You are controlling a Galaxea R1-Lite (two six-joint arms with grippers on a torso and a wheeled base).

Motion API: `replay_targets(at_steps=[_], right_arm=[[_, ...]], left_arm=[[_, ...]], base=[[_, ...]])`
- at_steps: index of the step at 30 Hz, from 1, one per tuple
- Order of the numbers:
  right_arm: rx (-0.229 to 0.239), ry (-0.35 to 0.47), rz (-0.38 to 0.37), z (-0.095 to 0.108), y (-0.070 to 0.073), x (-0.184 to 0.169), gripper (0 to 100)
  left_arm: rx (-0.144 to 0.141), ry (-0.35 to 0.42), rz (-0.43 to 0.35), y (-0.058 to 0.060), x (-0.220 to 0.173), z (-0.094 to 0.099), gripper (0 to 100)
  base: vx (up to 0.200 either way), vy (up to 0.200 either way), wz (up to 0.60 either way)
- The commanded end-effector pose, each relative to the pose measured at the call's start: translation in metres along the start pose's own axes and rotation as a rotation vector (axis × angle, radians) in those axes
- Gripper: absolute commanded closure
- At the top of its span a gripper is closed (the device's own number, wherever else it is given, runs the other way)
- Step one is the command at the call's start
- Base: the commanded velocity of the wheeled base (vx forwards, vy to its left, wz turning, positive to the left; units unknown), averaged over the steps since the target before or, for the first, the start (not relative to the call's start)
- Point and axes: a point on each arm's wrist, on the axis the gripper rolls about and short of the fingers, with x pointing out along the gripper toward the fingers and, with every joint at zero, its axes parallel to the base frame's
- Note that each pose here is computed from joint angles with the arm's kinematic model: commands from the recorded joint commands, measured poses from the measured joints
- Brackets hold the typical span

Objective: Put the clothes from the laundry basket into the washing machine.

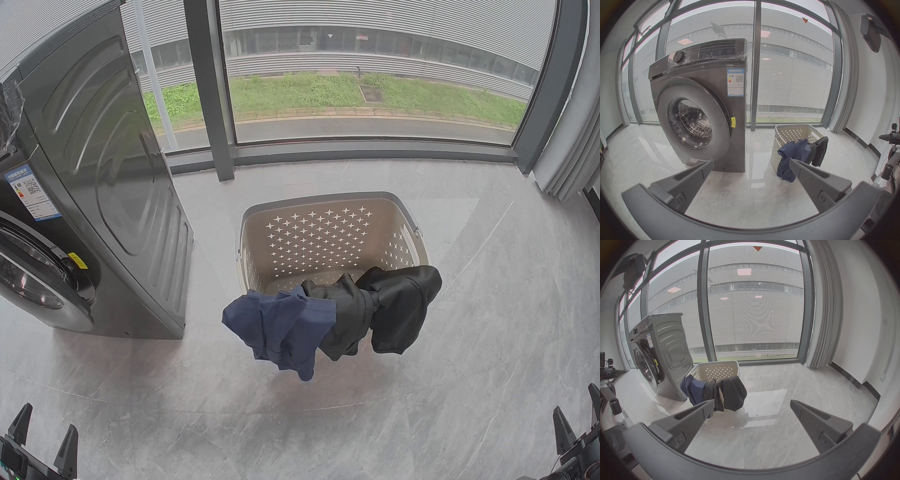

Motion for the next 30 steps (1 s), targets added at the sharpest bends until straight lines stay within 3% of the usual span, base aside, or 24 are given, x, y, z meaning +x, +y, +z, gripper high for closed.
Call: replay_targets(at_steps=[1, 10, 13, 25, 30], right_arm=[[0.0, 0.001, 0.001, -0.0053, 0.0, 0.0, 0], [0.002, 0.001, 0.001, -0.0053, 0.0, 0.0, 0], [0.0, 0.001, 0.001, -0.0053, 0.0, 0.0, 0], [0.002, 0.001, 0.001, -0.0053, 0.0, 0.0, 0], [0.002, 0.0, 0.001, -0.0051, 0.0, 0.0, 0]], left_arm=[[0.0, 0.005, 0.0, 0.0002, 0.0004, -0.0047, 0], [0.0, 0.005, 0.002, 0.0002, 0.0004, -0.0047, 0], [0.0, 0.005, 0.0, 0.0002, 0.0004, -0.0047, 0], [0.0, 0.005, 0.002, 0.0002, 0.0004, -0.0047, 0], [-0.002, 0.005, 0.0, 0.0002, 0.0004, -0.0047, 0]], base=[[0.2, 0.0, 0.0], [0.2, 0.0, 0.0], [0.0, 0.0, 0.0], [0.0, -0.2, 0.0], [0.0, 0.0, 0.0]])
